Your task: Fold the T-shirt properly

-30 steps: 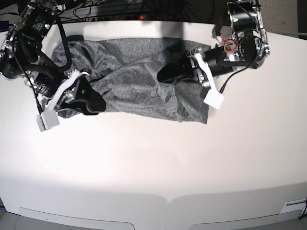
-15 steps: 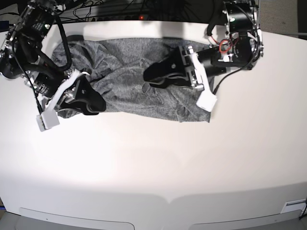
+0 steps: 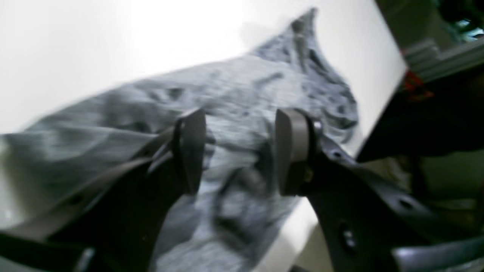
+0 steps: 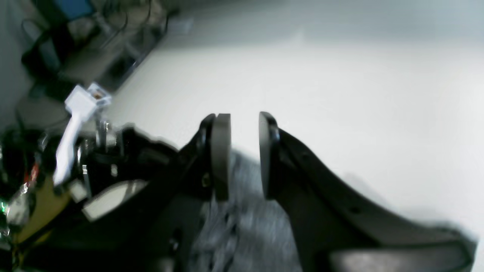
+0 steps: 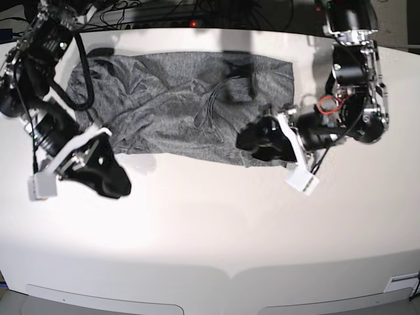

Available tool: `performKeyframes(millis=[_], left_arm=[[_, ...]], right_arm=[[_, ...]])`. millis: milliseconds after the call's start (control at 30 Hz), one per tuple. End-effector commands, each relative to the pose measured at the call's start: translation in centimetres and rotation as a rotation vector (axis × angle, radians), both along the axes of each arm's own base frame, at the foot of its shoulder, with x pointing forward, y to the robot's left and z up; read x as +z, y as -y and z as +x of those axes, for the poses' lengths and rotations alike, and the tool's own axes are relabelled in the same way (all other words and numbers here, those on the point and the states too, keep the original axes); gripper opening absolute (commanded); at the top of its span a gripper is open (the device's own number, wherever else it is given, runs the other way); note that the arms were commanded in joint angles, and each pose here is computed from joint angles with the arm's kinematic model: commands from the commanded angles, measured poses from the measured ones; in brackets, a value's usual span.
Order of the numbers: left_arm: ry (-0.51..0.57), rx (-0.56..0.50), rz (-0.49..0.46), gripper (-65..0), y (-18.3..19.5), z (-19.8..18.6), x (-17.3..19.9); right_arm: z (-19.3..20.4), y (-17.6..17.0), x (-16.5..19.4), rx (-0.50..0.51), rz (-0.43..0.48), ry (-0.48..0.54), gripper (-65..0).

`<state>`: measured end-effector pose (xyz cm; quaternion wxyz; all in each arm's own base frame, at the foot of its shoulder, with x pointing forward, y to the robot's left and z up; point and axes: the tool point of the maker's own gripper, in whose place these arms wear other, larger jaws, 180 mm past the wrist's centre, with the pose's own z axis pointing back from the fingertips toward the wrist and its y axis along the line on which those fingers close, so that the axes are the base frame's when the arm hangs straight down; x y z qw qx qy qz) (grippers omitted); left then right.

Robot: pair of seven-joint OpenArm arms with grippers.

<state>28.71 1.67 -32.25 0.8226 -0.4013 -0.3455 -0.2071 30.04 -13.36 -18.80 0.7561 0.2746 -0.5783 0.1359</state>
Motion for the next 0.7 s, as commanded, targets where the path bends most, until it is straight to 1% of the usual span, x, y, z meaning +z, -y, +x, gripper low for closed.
performKeyframes(millis=[0, 67, 133, 200, 233, 267, 300, 433, 533, 567, 667], left_arm=[[0.055, 0.010, -0.014, -35.9, -0.1, 0.8, 1.3], [0.061, 0.045, 0.039, -36.8, -1.0, 1.1, 0.3], [0.087, 0.104, 0.079, -37.6, -1.7, 1.3, -0.7], [0.126, 0.161, 0.069, -37.6, -2.0, 1.4, -0.9], [0.137, 0.174, 0.061, -37.6, -2.0, 1.3, -1.0], [0.141, 0.175, 0.051, -37.5, -1.8, 1.2, -0.9], [0.138, 0.167, 0.054, -37.5, -1.6, 1.1, -1.0], [0.109, 0.132, 0.070, -37.6, -1.2, 0.6, -1.4], [0.082, 0.094, 0.022, -37.6, 0.3, -0.6, -1.5], [0.075, 0.076, 0.019, -37.6, 1.0, -1.2, -1.8], [0.091, 0.020, 0.065, -37.6, 2.9, -2.6, -2.9]], right_arm=[[0.5, -0.1, 2.1, 0.005, 0.004, 0.078, -51.4], [1.3, 0.0, 3.5, 0.003, 0.001, 0.122, -51.4], [2.3, 0.6, 4.4, -0.032, -0.034, 0.156, -51.4], [3.8, 2.3, 4.8, -0.127, -0.127, 0.177, -51.4], [4.4, 3.3, 4.5, -0.176, -0.185, 0.168, -51.4], [4.6, 4.1, 4.0, -0.206, -0.228, 0.151, -51.4], [4.5, 4.5, 3.4, -0.219, -0.248, 0.130, -51.4], [3.2, 5.7, 0.4, -0.223, -0.295, 0.025, -51.3], [2.0, 7.4, -1.2, -0.248, -0.335, -0.039, -51.3], [1.6, 8.1, -1.6, -0.262, -0.349, -0.059, -51.3], [-0.1, 10.8, -3.3, -0.313, -0.404, -0.161, -51.3]])
